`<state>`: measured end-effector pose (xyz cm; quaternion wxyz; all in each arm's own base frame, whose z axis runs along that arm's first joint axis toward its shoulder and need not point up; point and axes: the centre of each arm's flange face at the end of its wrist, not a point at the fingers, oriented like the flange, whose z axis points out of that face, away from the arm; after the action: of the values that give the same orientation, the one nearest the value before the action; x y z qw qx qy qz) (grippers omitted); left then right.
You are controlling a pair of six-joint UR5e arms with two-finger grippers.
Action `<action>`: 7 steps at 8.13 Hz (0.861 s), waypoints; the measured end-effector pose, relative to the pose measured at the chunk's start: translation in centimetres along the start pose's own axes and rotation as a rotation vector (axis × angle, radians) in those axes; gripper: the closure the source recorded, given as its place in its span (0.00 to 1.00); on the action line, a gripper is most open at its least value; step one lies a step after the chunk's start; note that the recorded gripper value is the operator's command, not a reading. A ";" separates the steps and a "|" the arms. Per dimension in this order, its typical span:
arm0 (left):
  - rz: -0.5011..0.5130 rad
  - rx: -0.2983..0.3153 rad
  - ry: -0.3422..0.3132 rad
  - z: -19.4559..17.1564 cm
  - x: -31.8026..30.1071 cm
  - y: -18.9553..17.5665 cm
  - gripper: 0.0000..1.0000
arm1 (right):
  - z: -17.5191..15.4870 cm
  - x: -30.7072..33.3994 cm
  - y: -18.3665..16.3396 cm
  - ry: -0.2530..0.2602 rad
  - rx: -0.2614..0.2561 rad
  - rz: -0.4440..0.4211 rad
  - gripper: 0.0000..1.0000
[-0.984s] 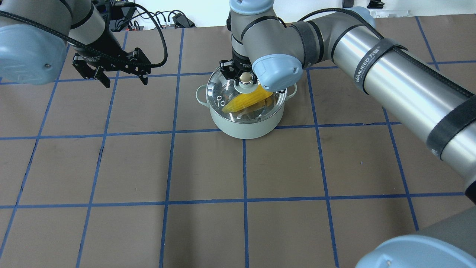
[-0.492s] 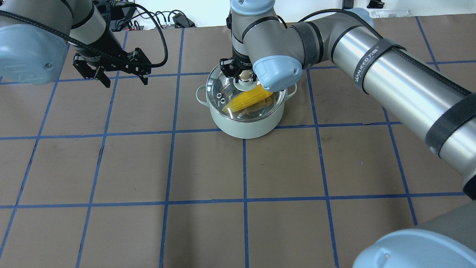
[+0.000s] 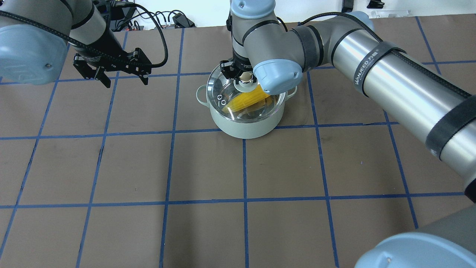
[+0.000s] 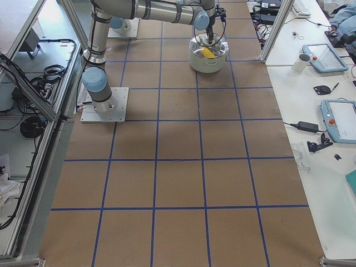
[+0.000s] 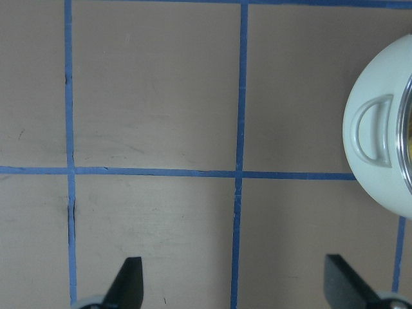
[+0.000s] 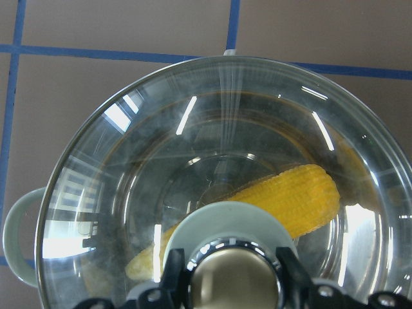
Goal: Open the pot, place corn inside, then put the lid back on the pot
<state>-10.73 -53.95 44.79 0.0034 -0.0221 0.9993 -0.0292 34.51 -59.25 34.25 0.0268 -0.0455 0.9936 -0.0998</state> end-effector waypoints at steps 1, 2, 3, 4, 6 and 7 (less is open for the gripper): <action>0.000 0.000 0.001 0.0 0.0 0.0 0.00 | 0.3 0.1 0.2 0.007 -0.003 -0.003 0.00; 0.001 0.000 0.002 0.0 0.1 0.0 0.00 | 0.4 0.2 0.2 0.012 -0.006 -0.003 0.00; 0.001 -0.001 0.002 0.1 0.1 0.0 0.00 | 0.4 0.4 0.1 0.011 -0.007 0.001 0.00; 0.001 -0.003 0.002 0.1 0.1 0.0 0.00 | -0.2 0.7 0.0 0.004 0.001 0.010 0.00; 0.001 -0.004 0.001 0.2 0.1 0.0 0.00 | -3.0 1.8 -0.3 -0.027 0.021 0.034 0.00; 0.002 -0.004 -0.001 0.2 0.1 0.0 0.00 | -5.5 4.0 -0.2 -0.043 0.007 0.055 0.00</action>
<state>-10.81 -53.99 44.58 0.0037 -0.0213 0.9994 -0.0271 30.23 -58.78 39.46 0.0511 -0.0201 0.9933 -0.1016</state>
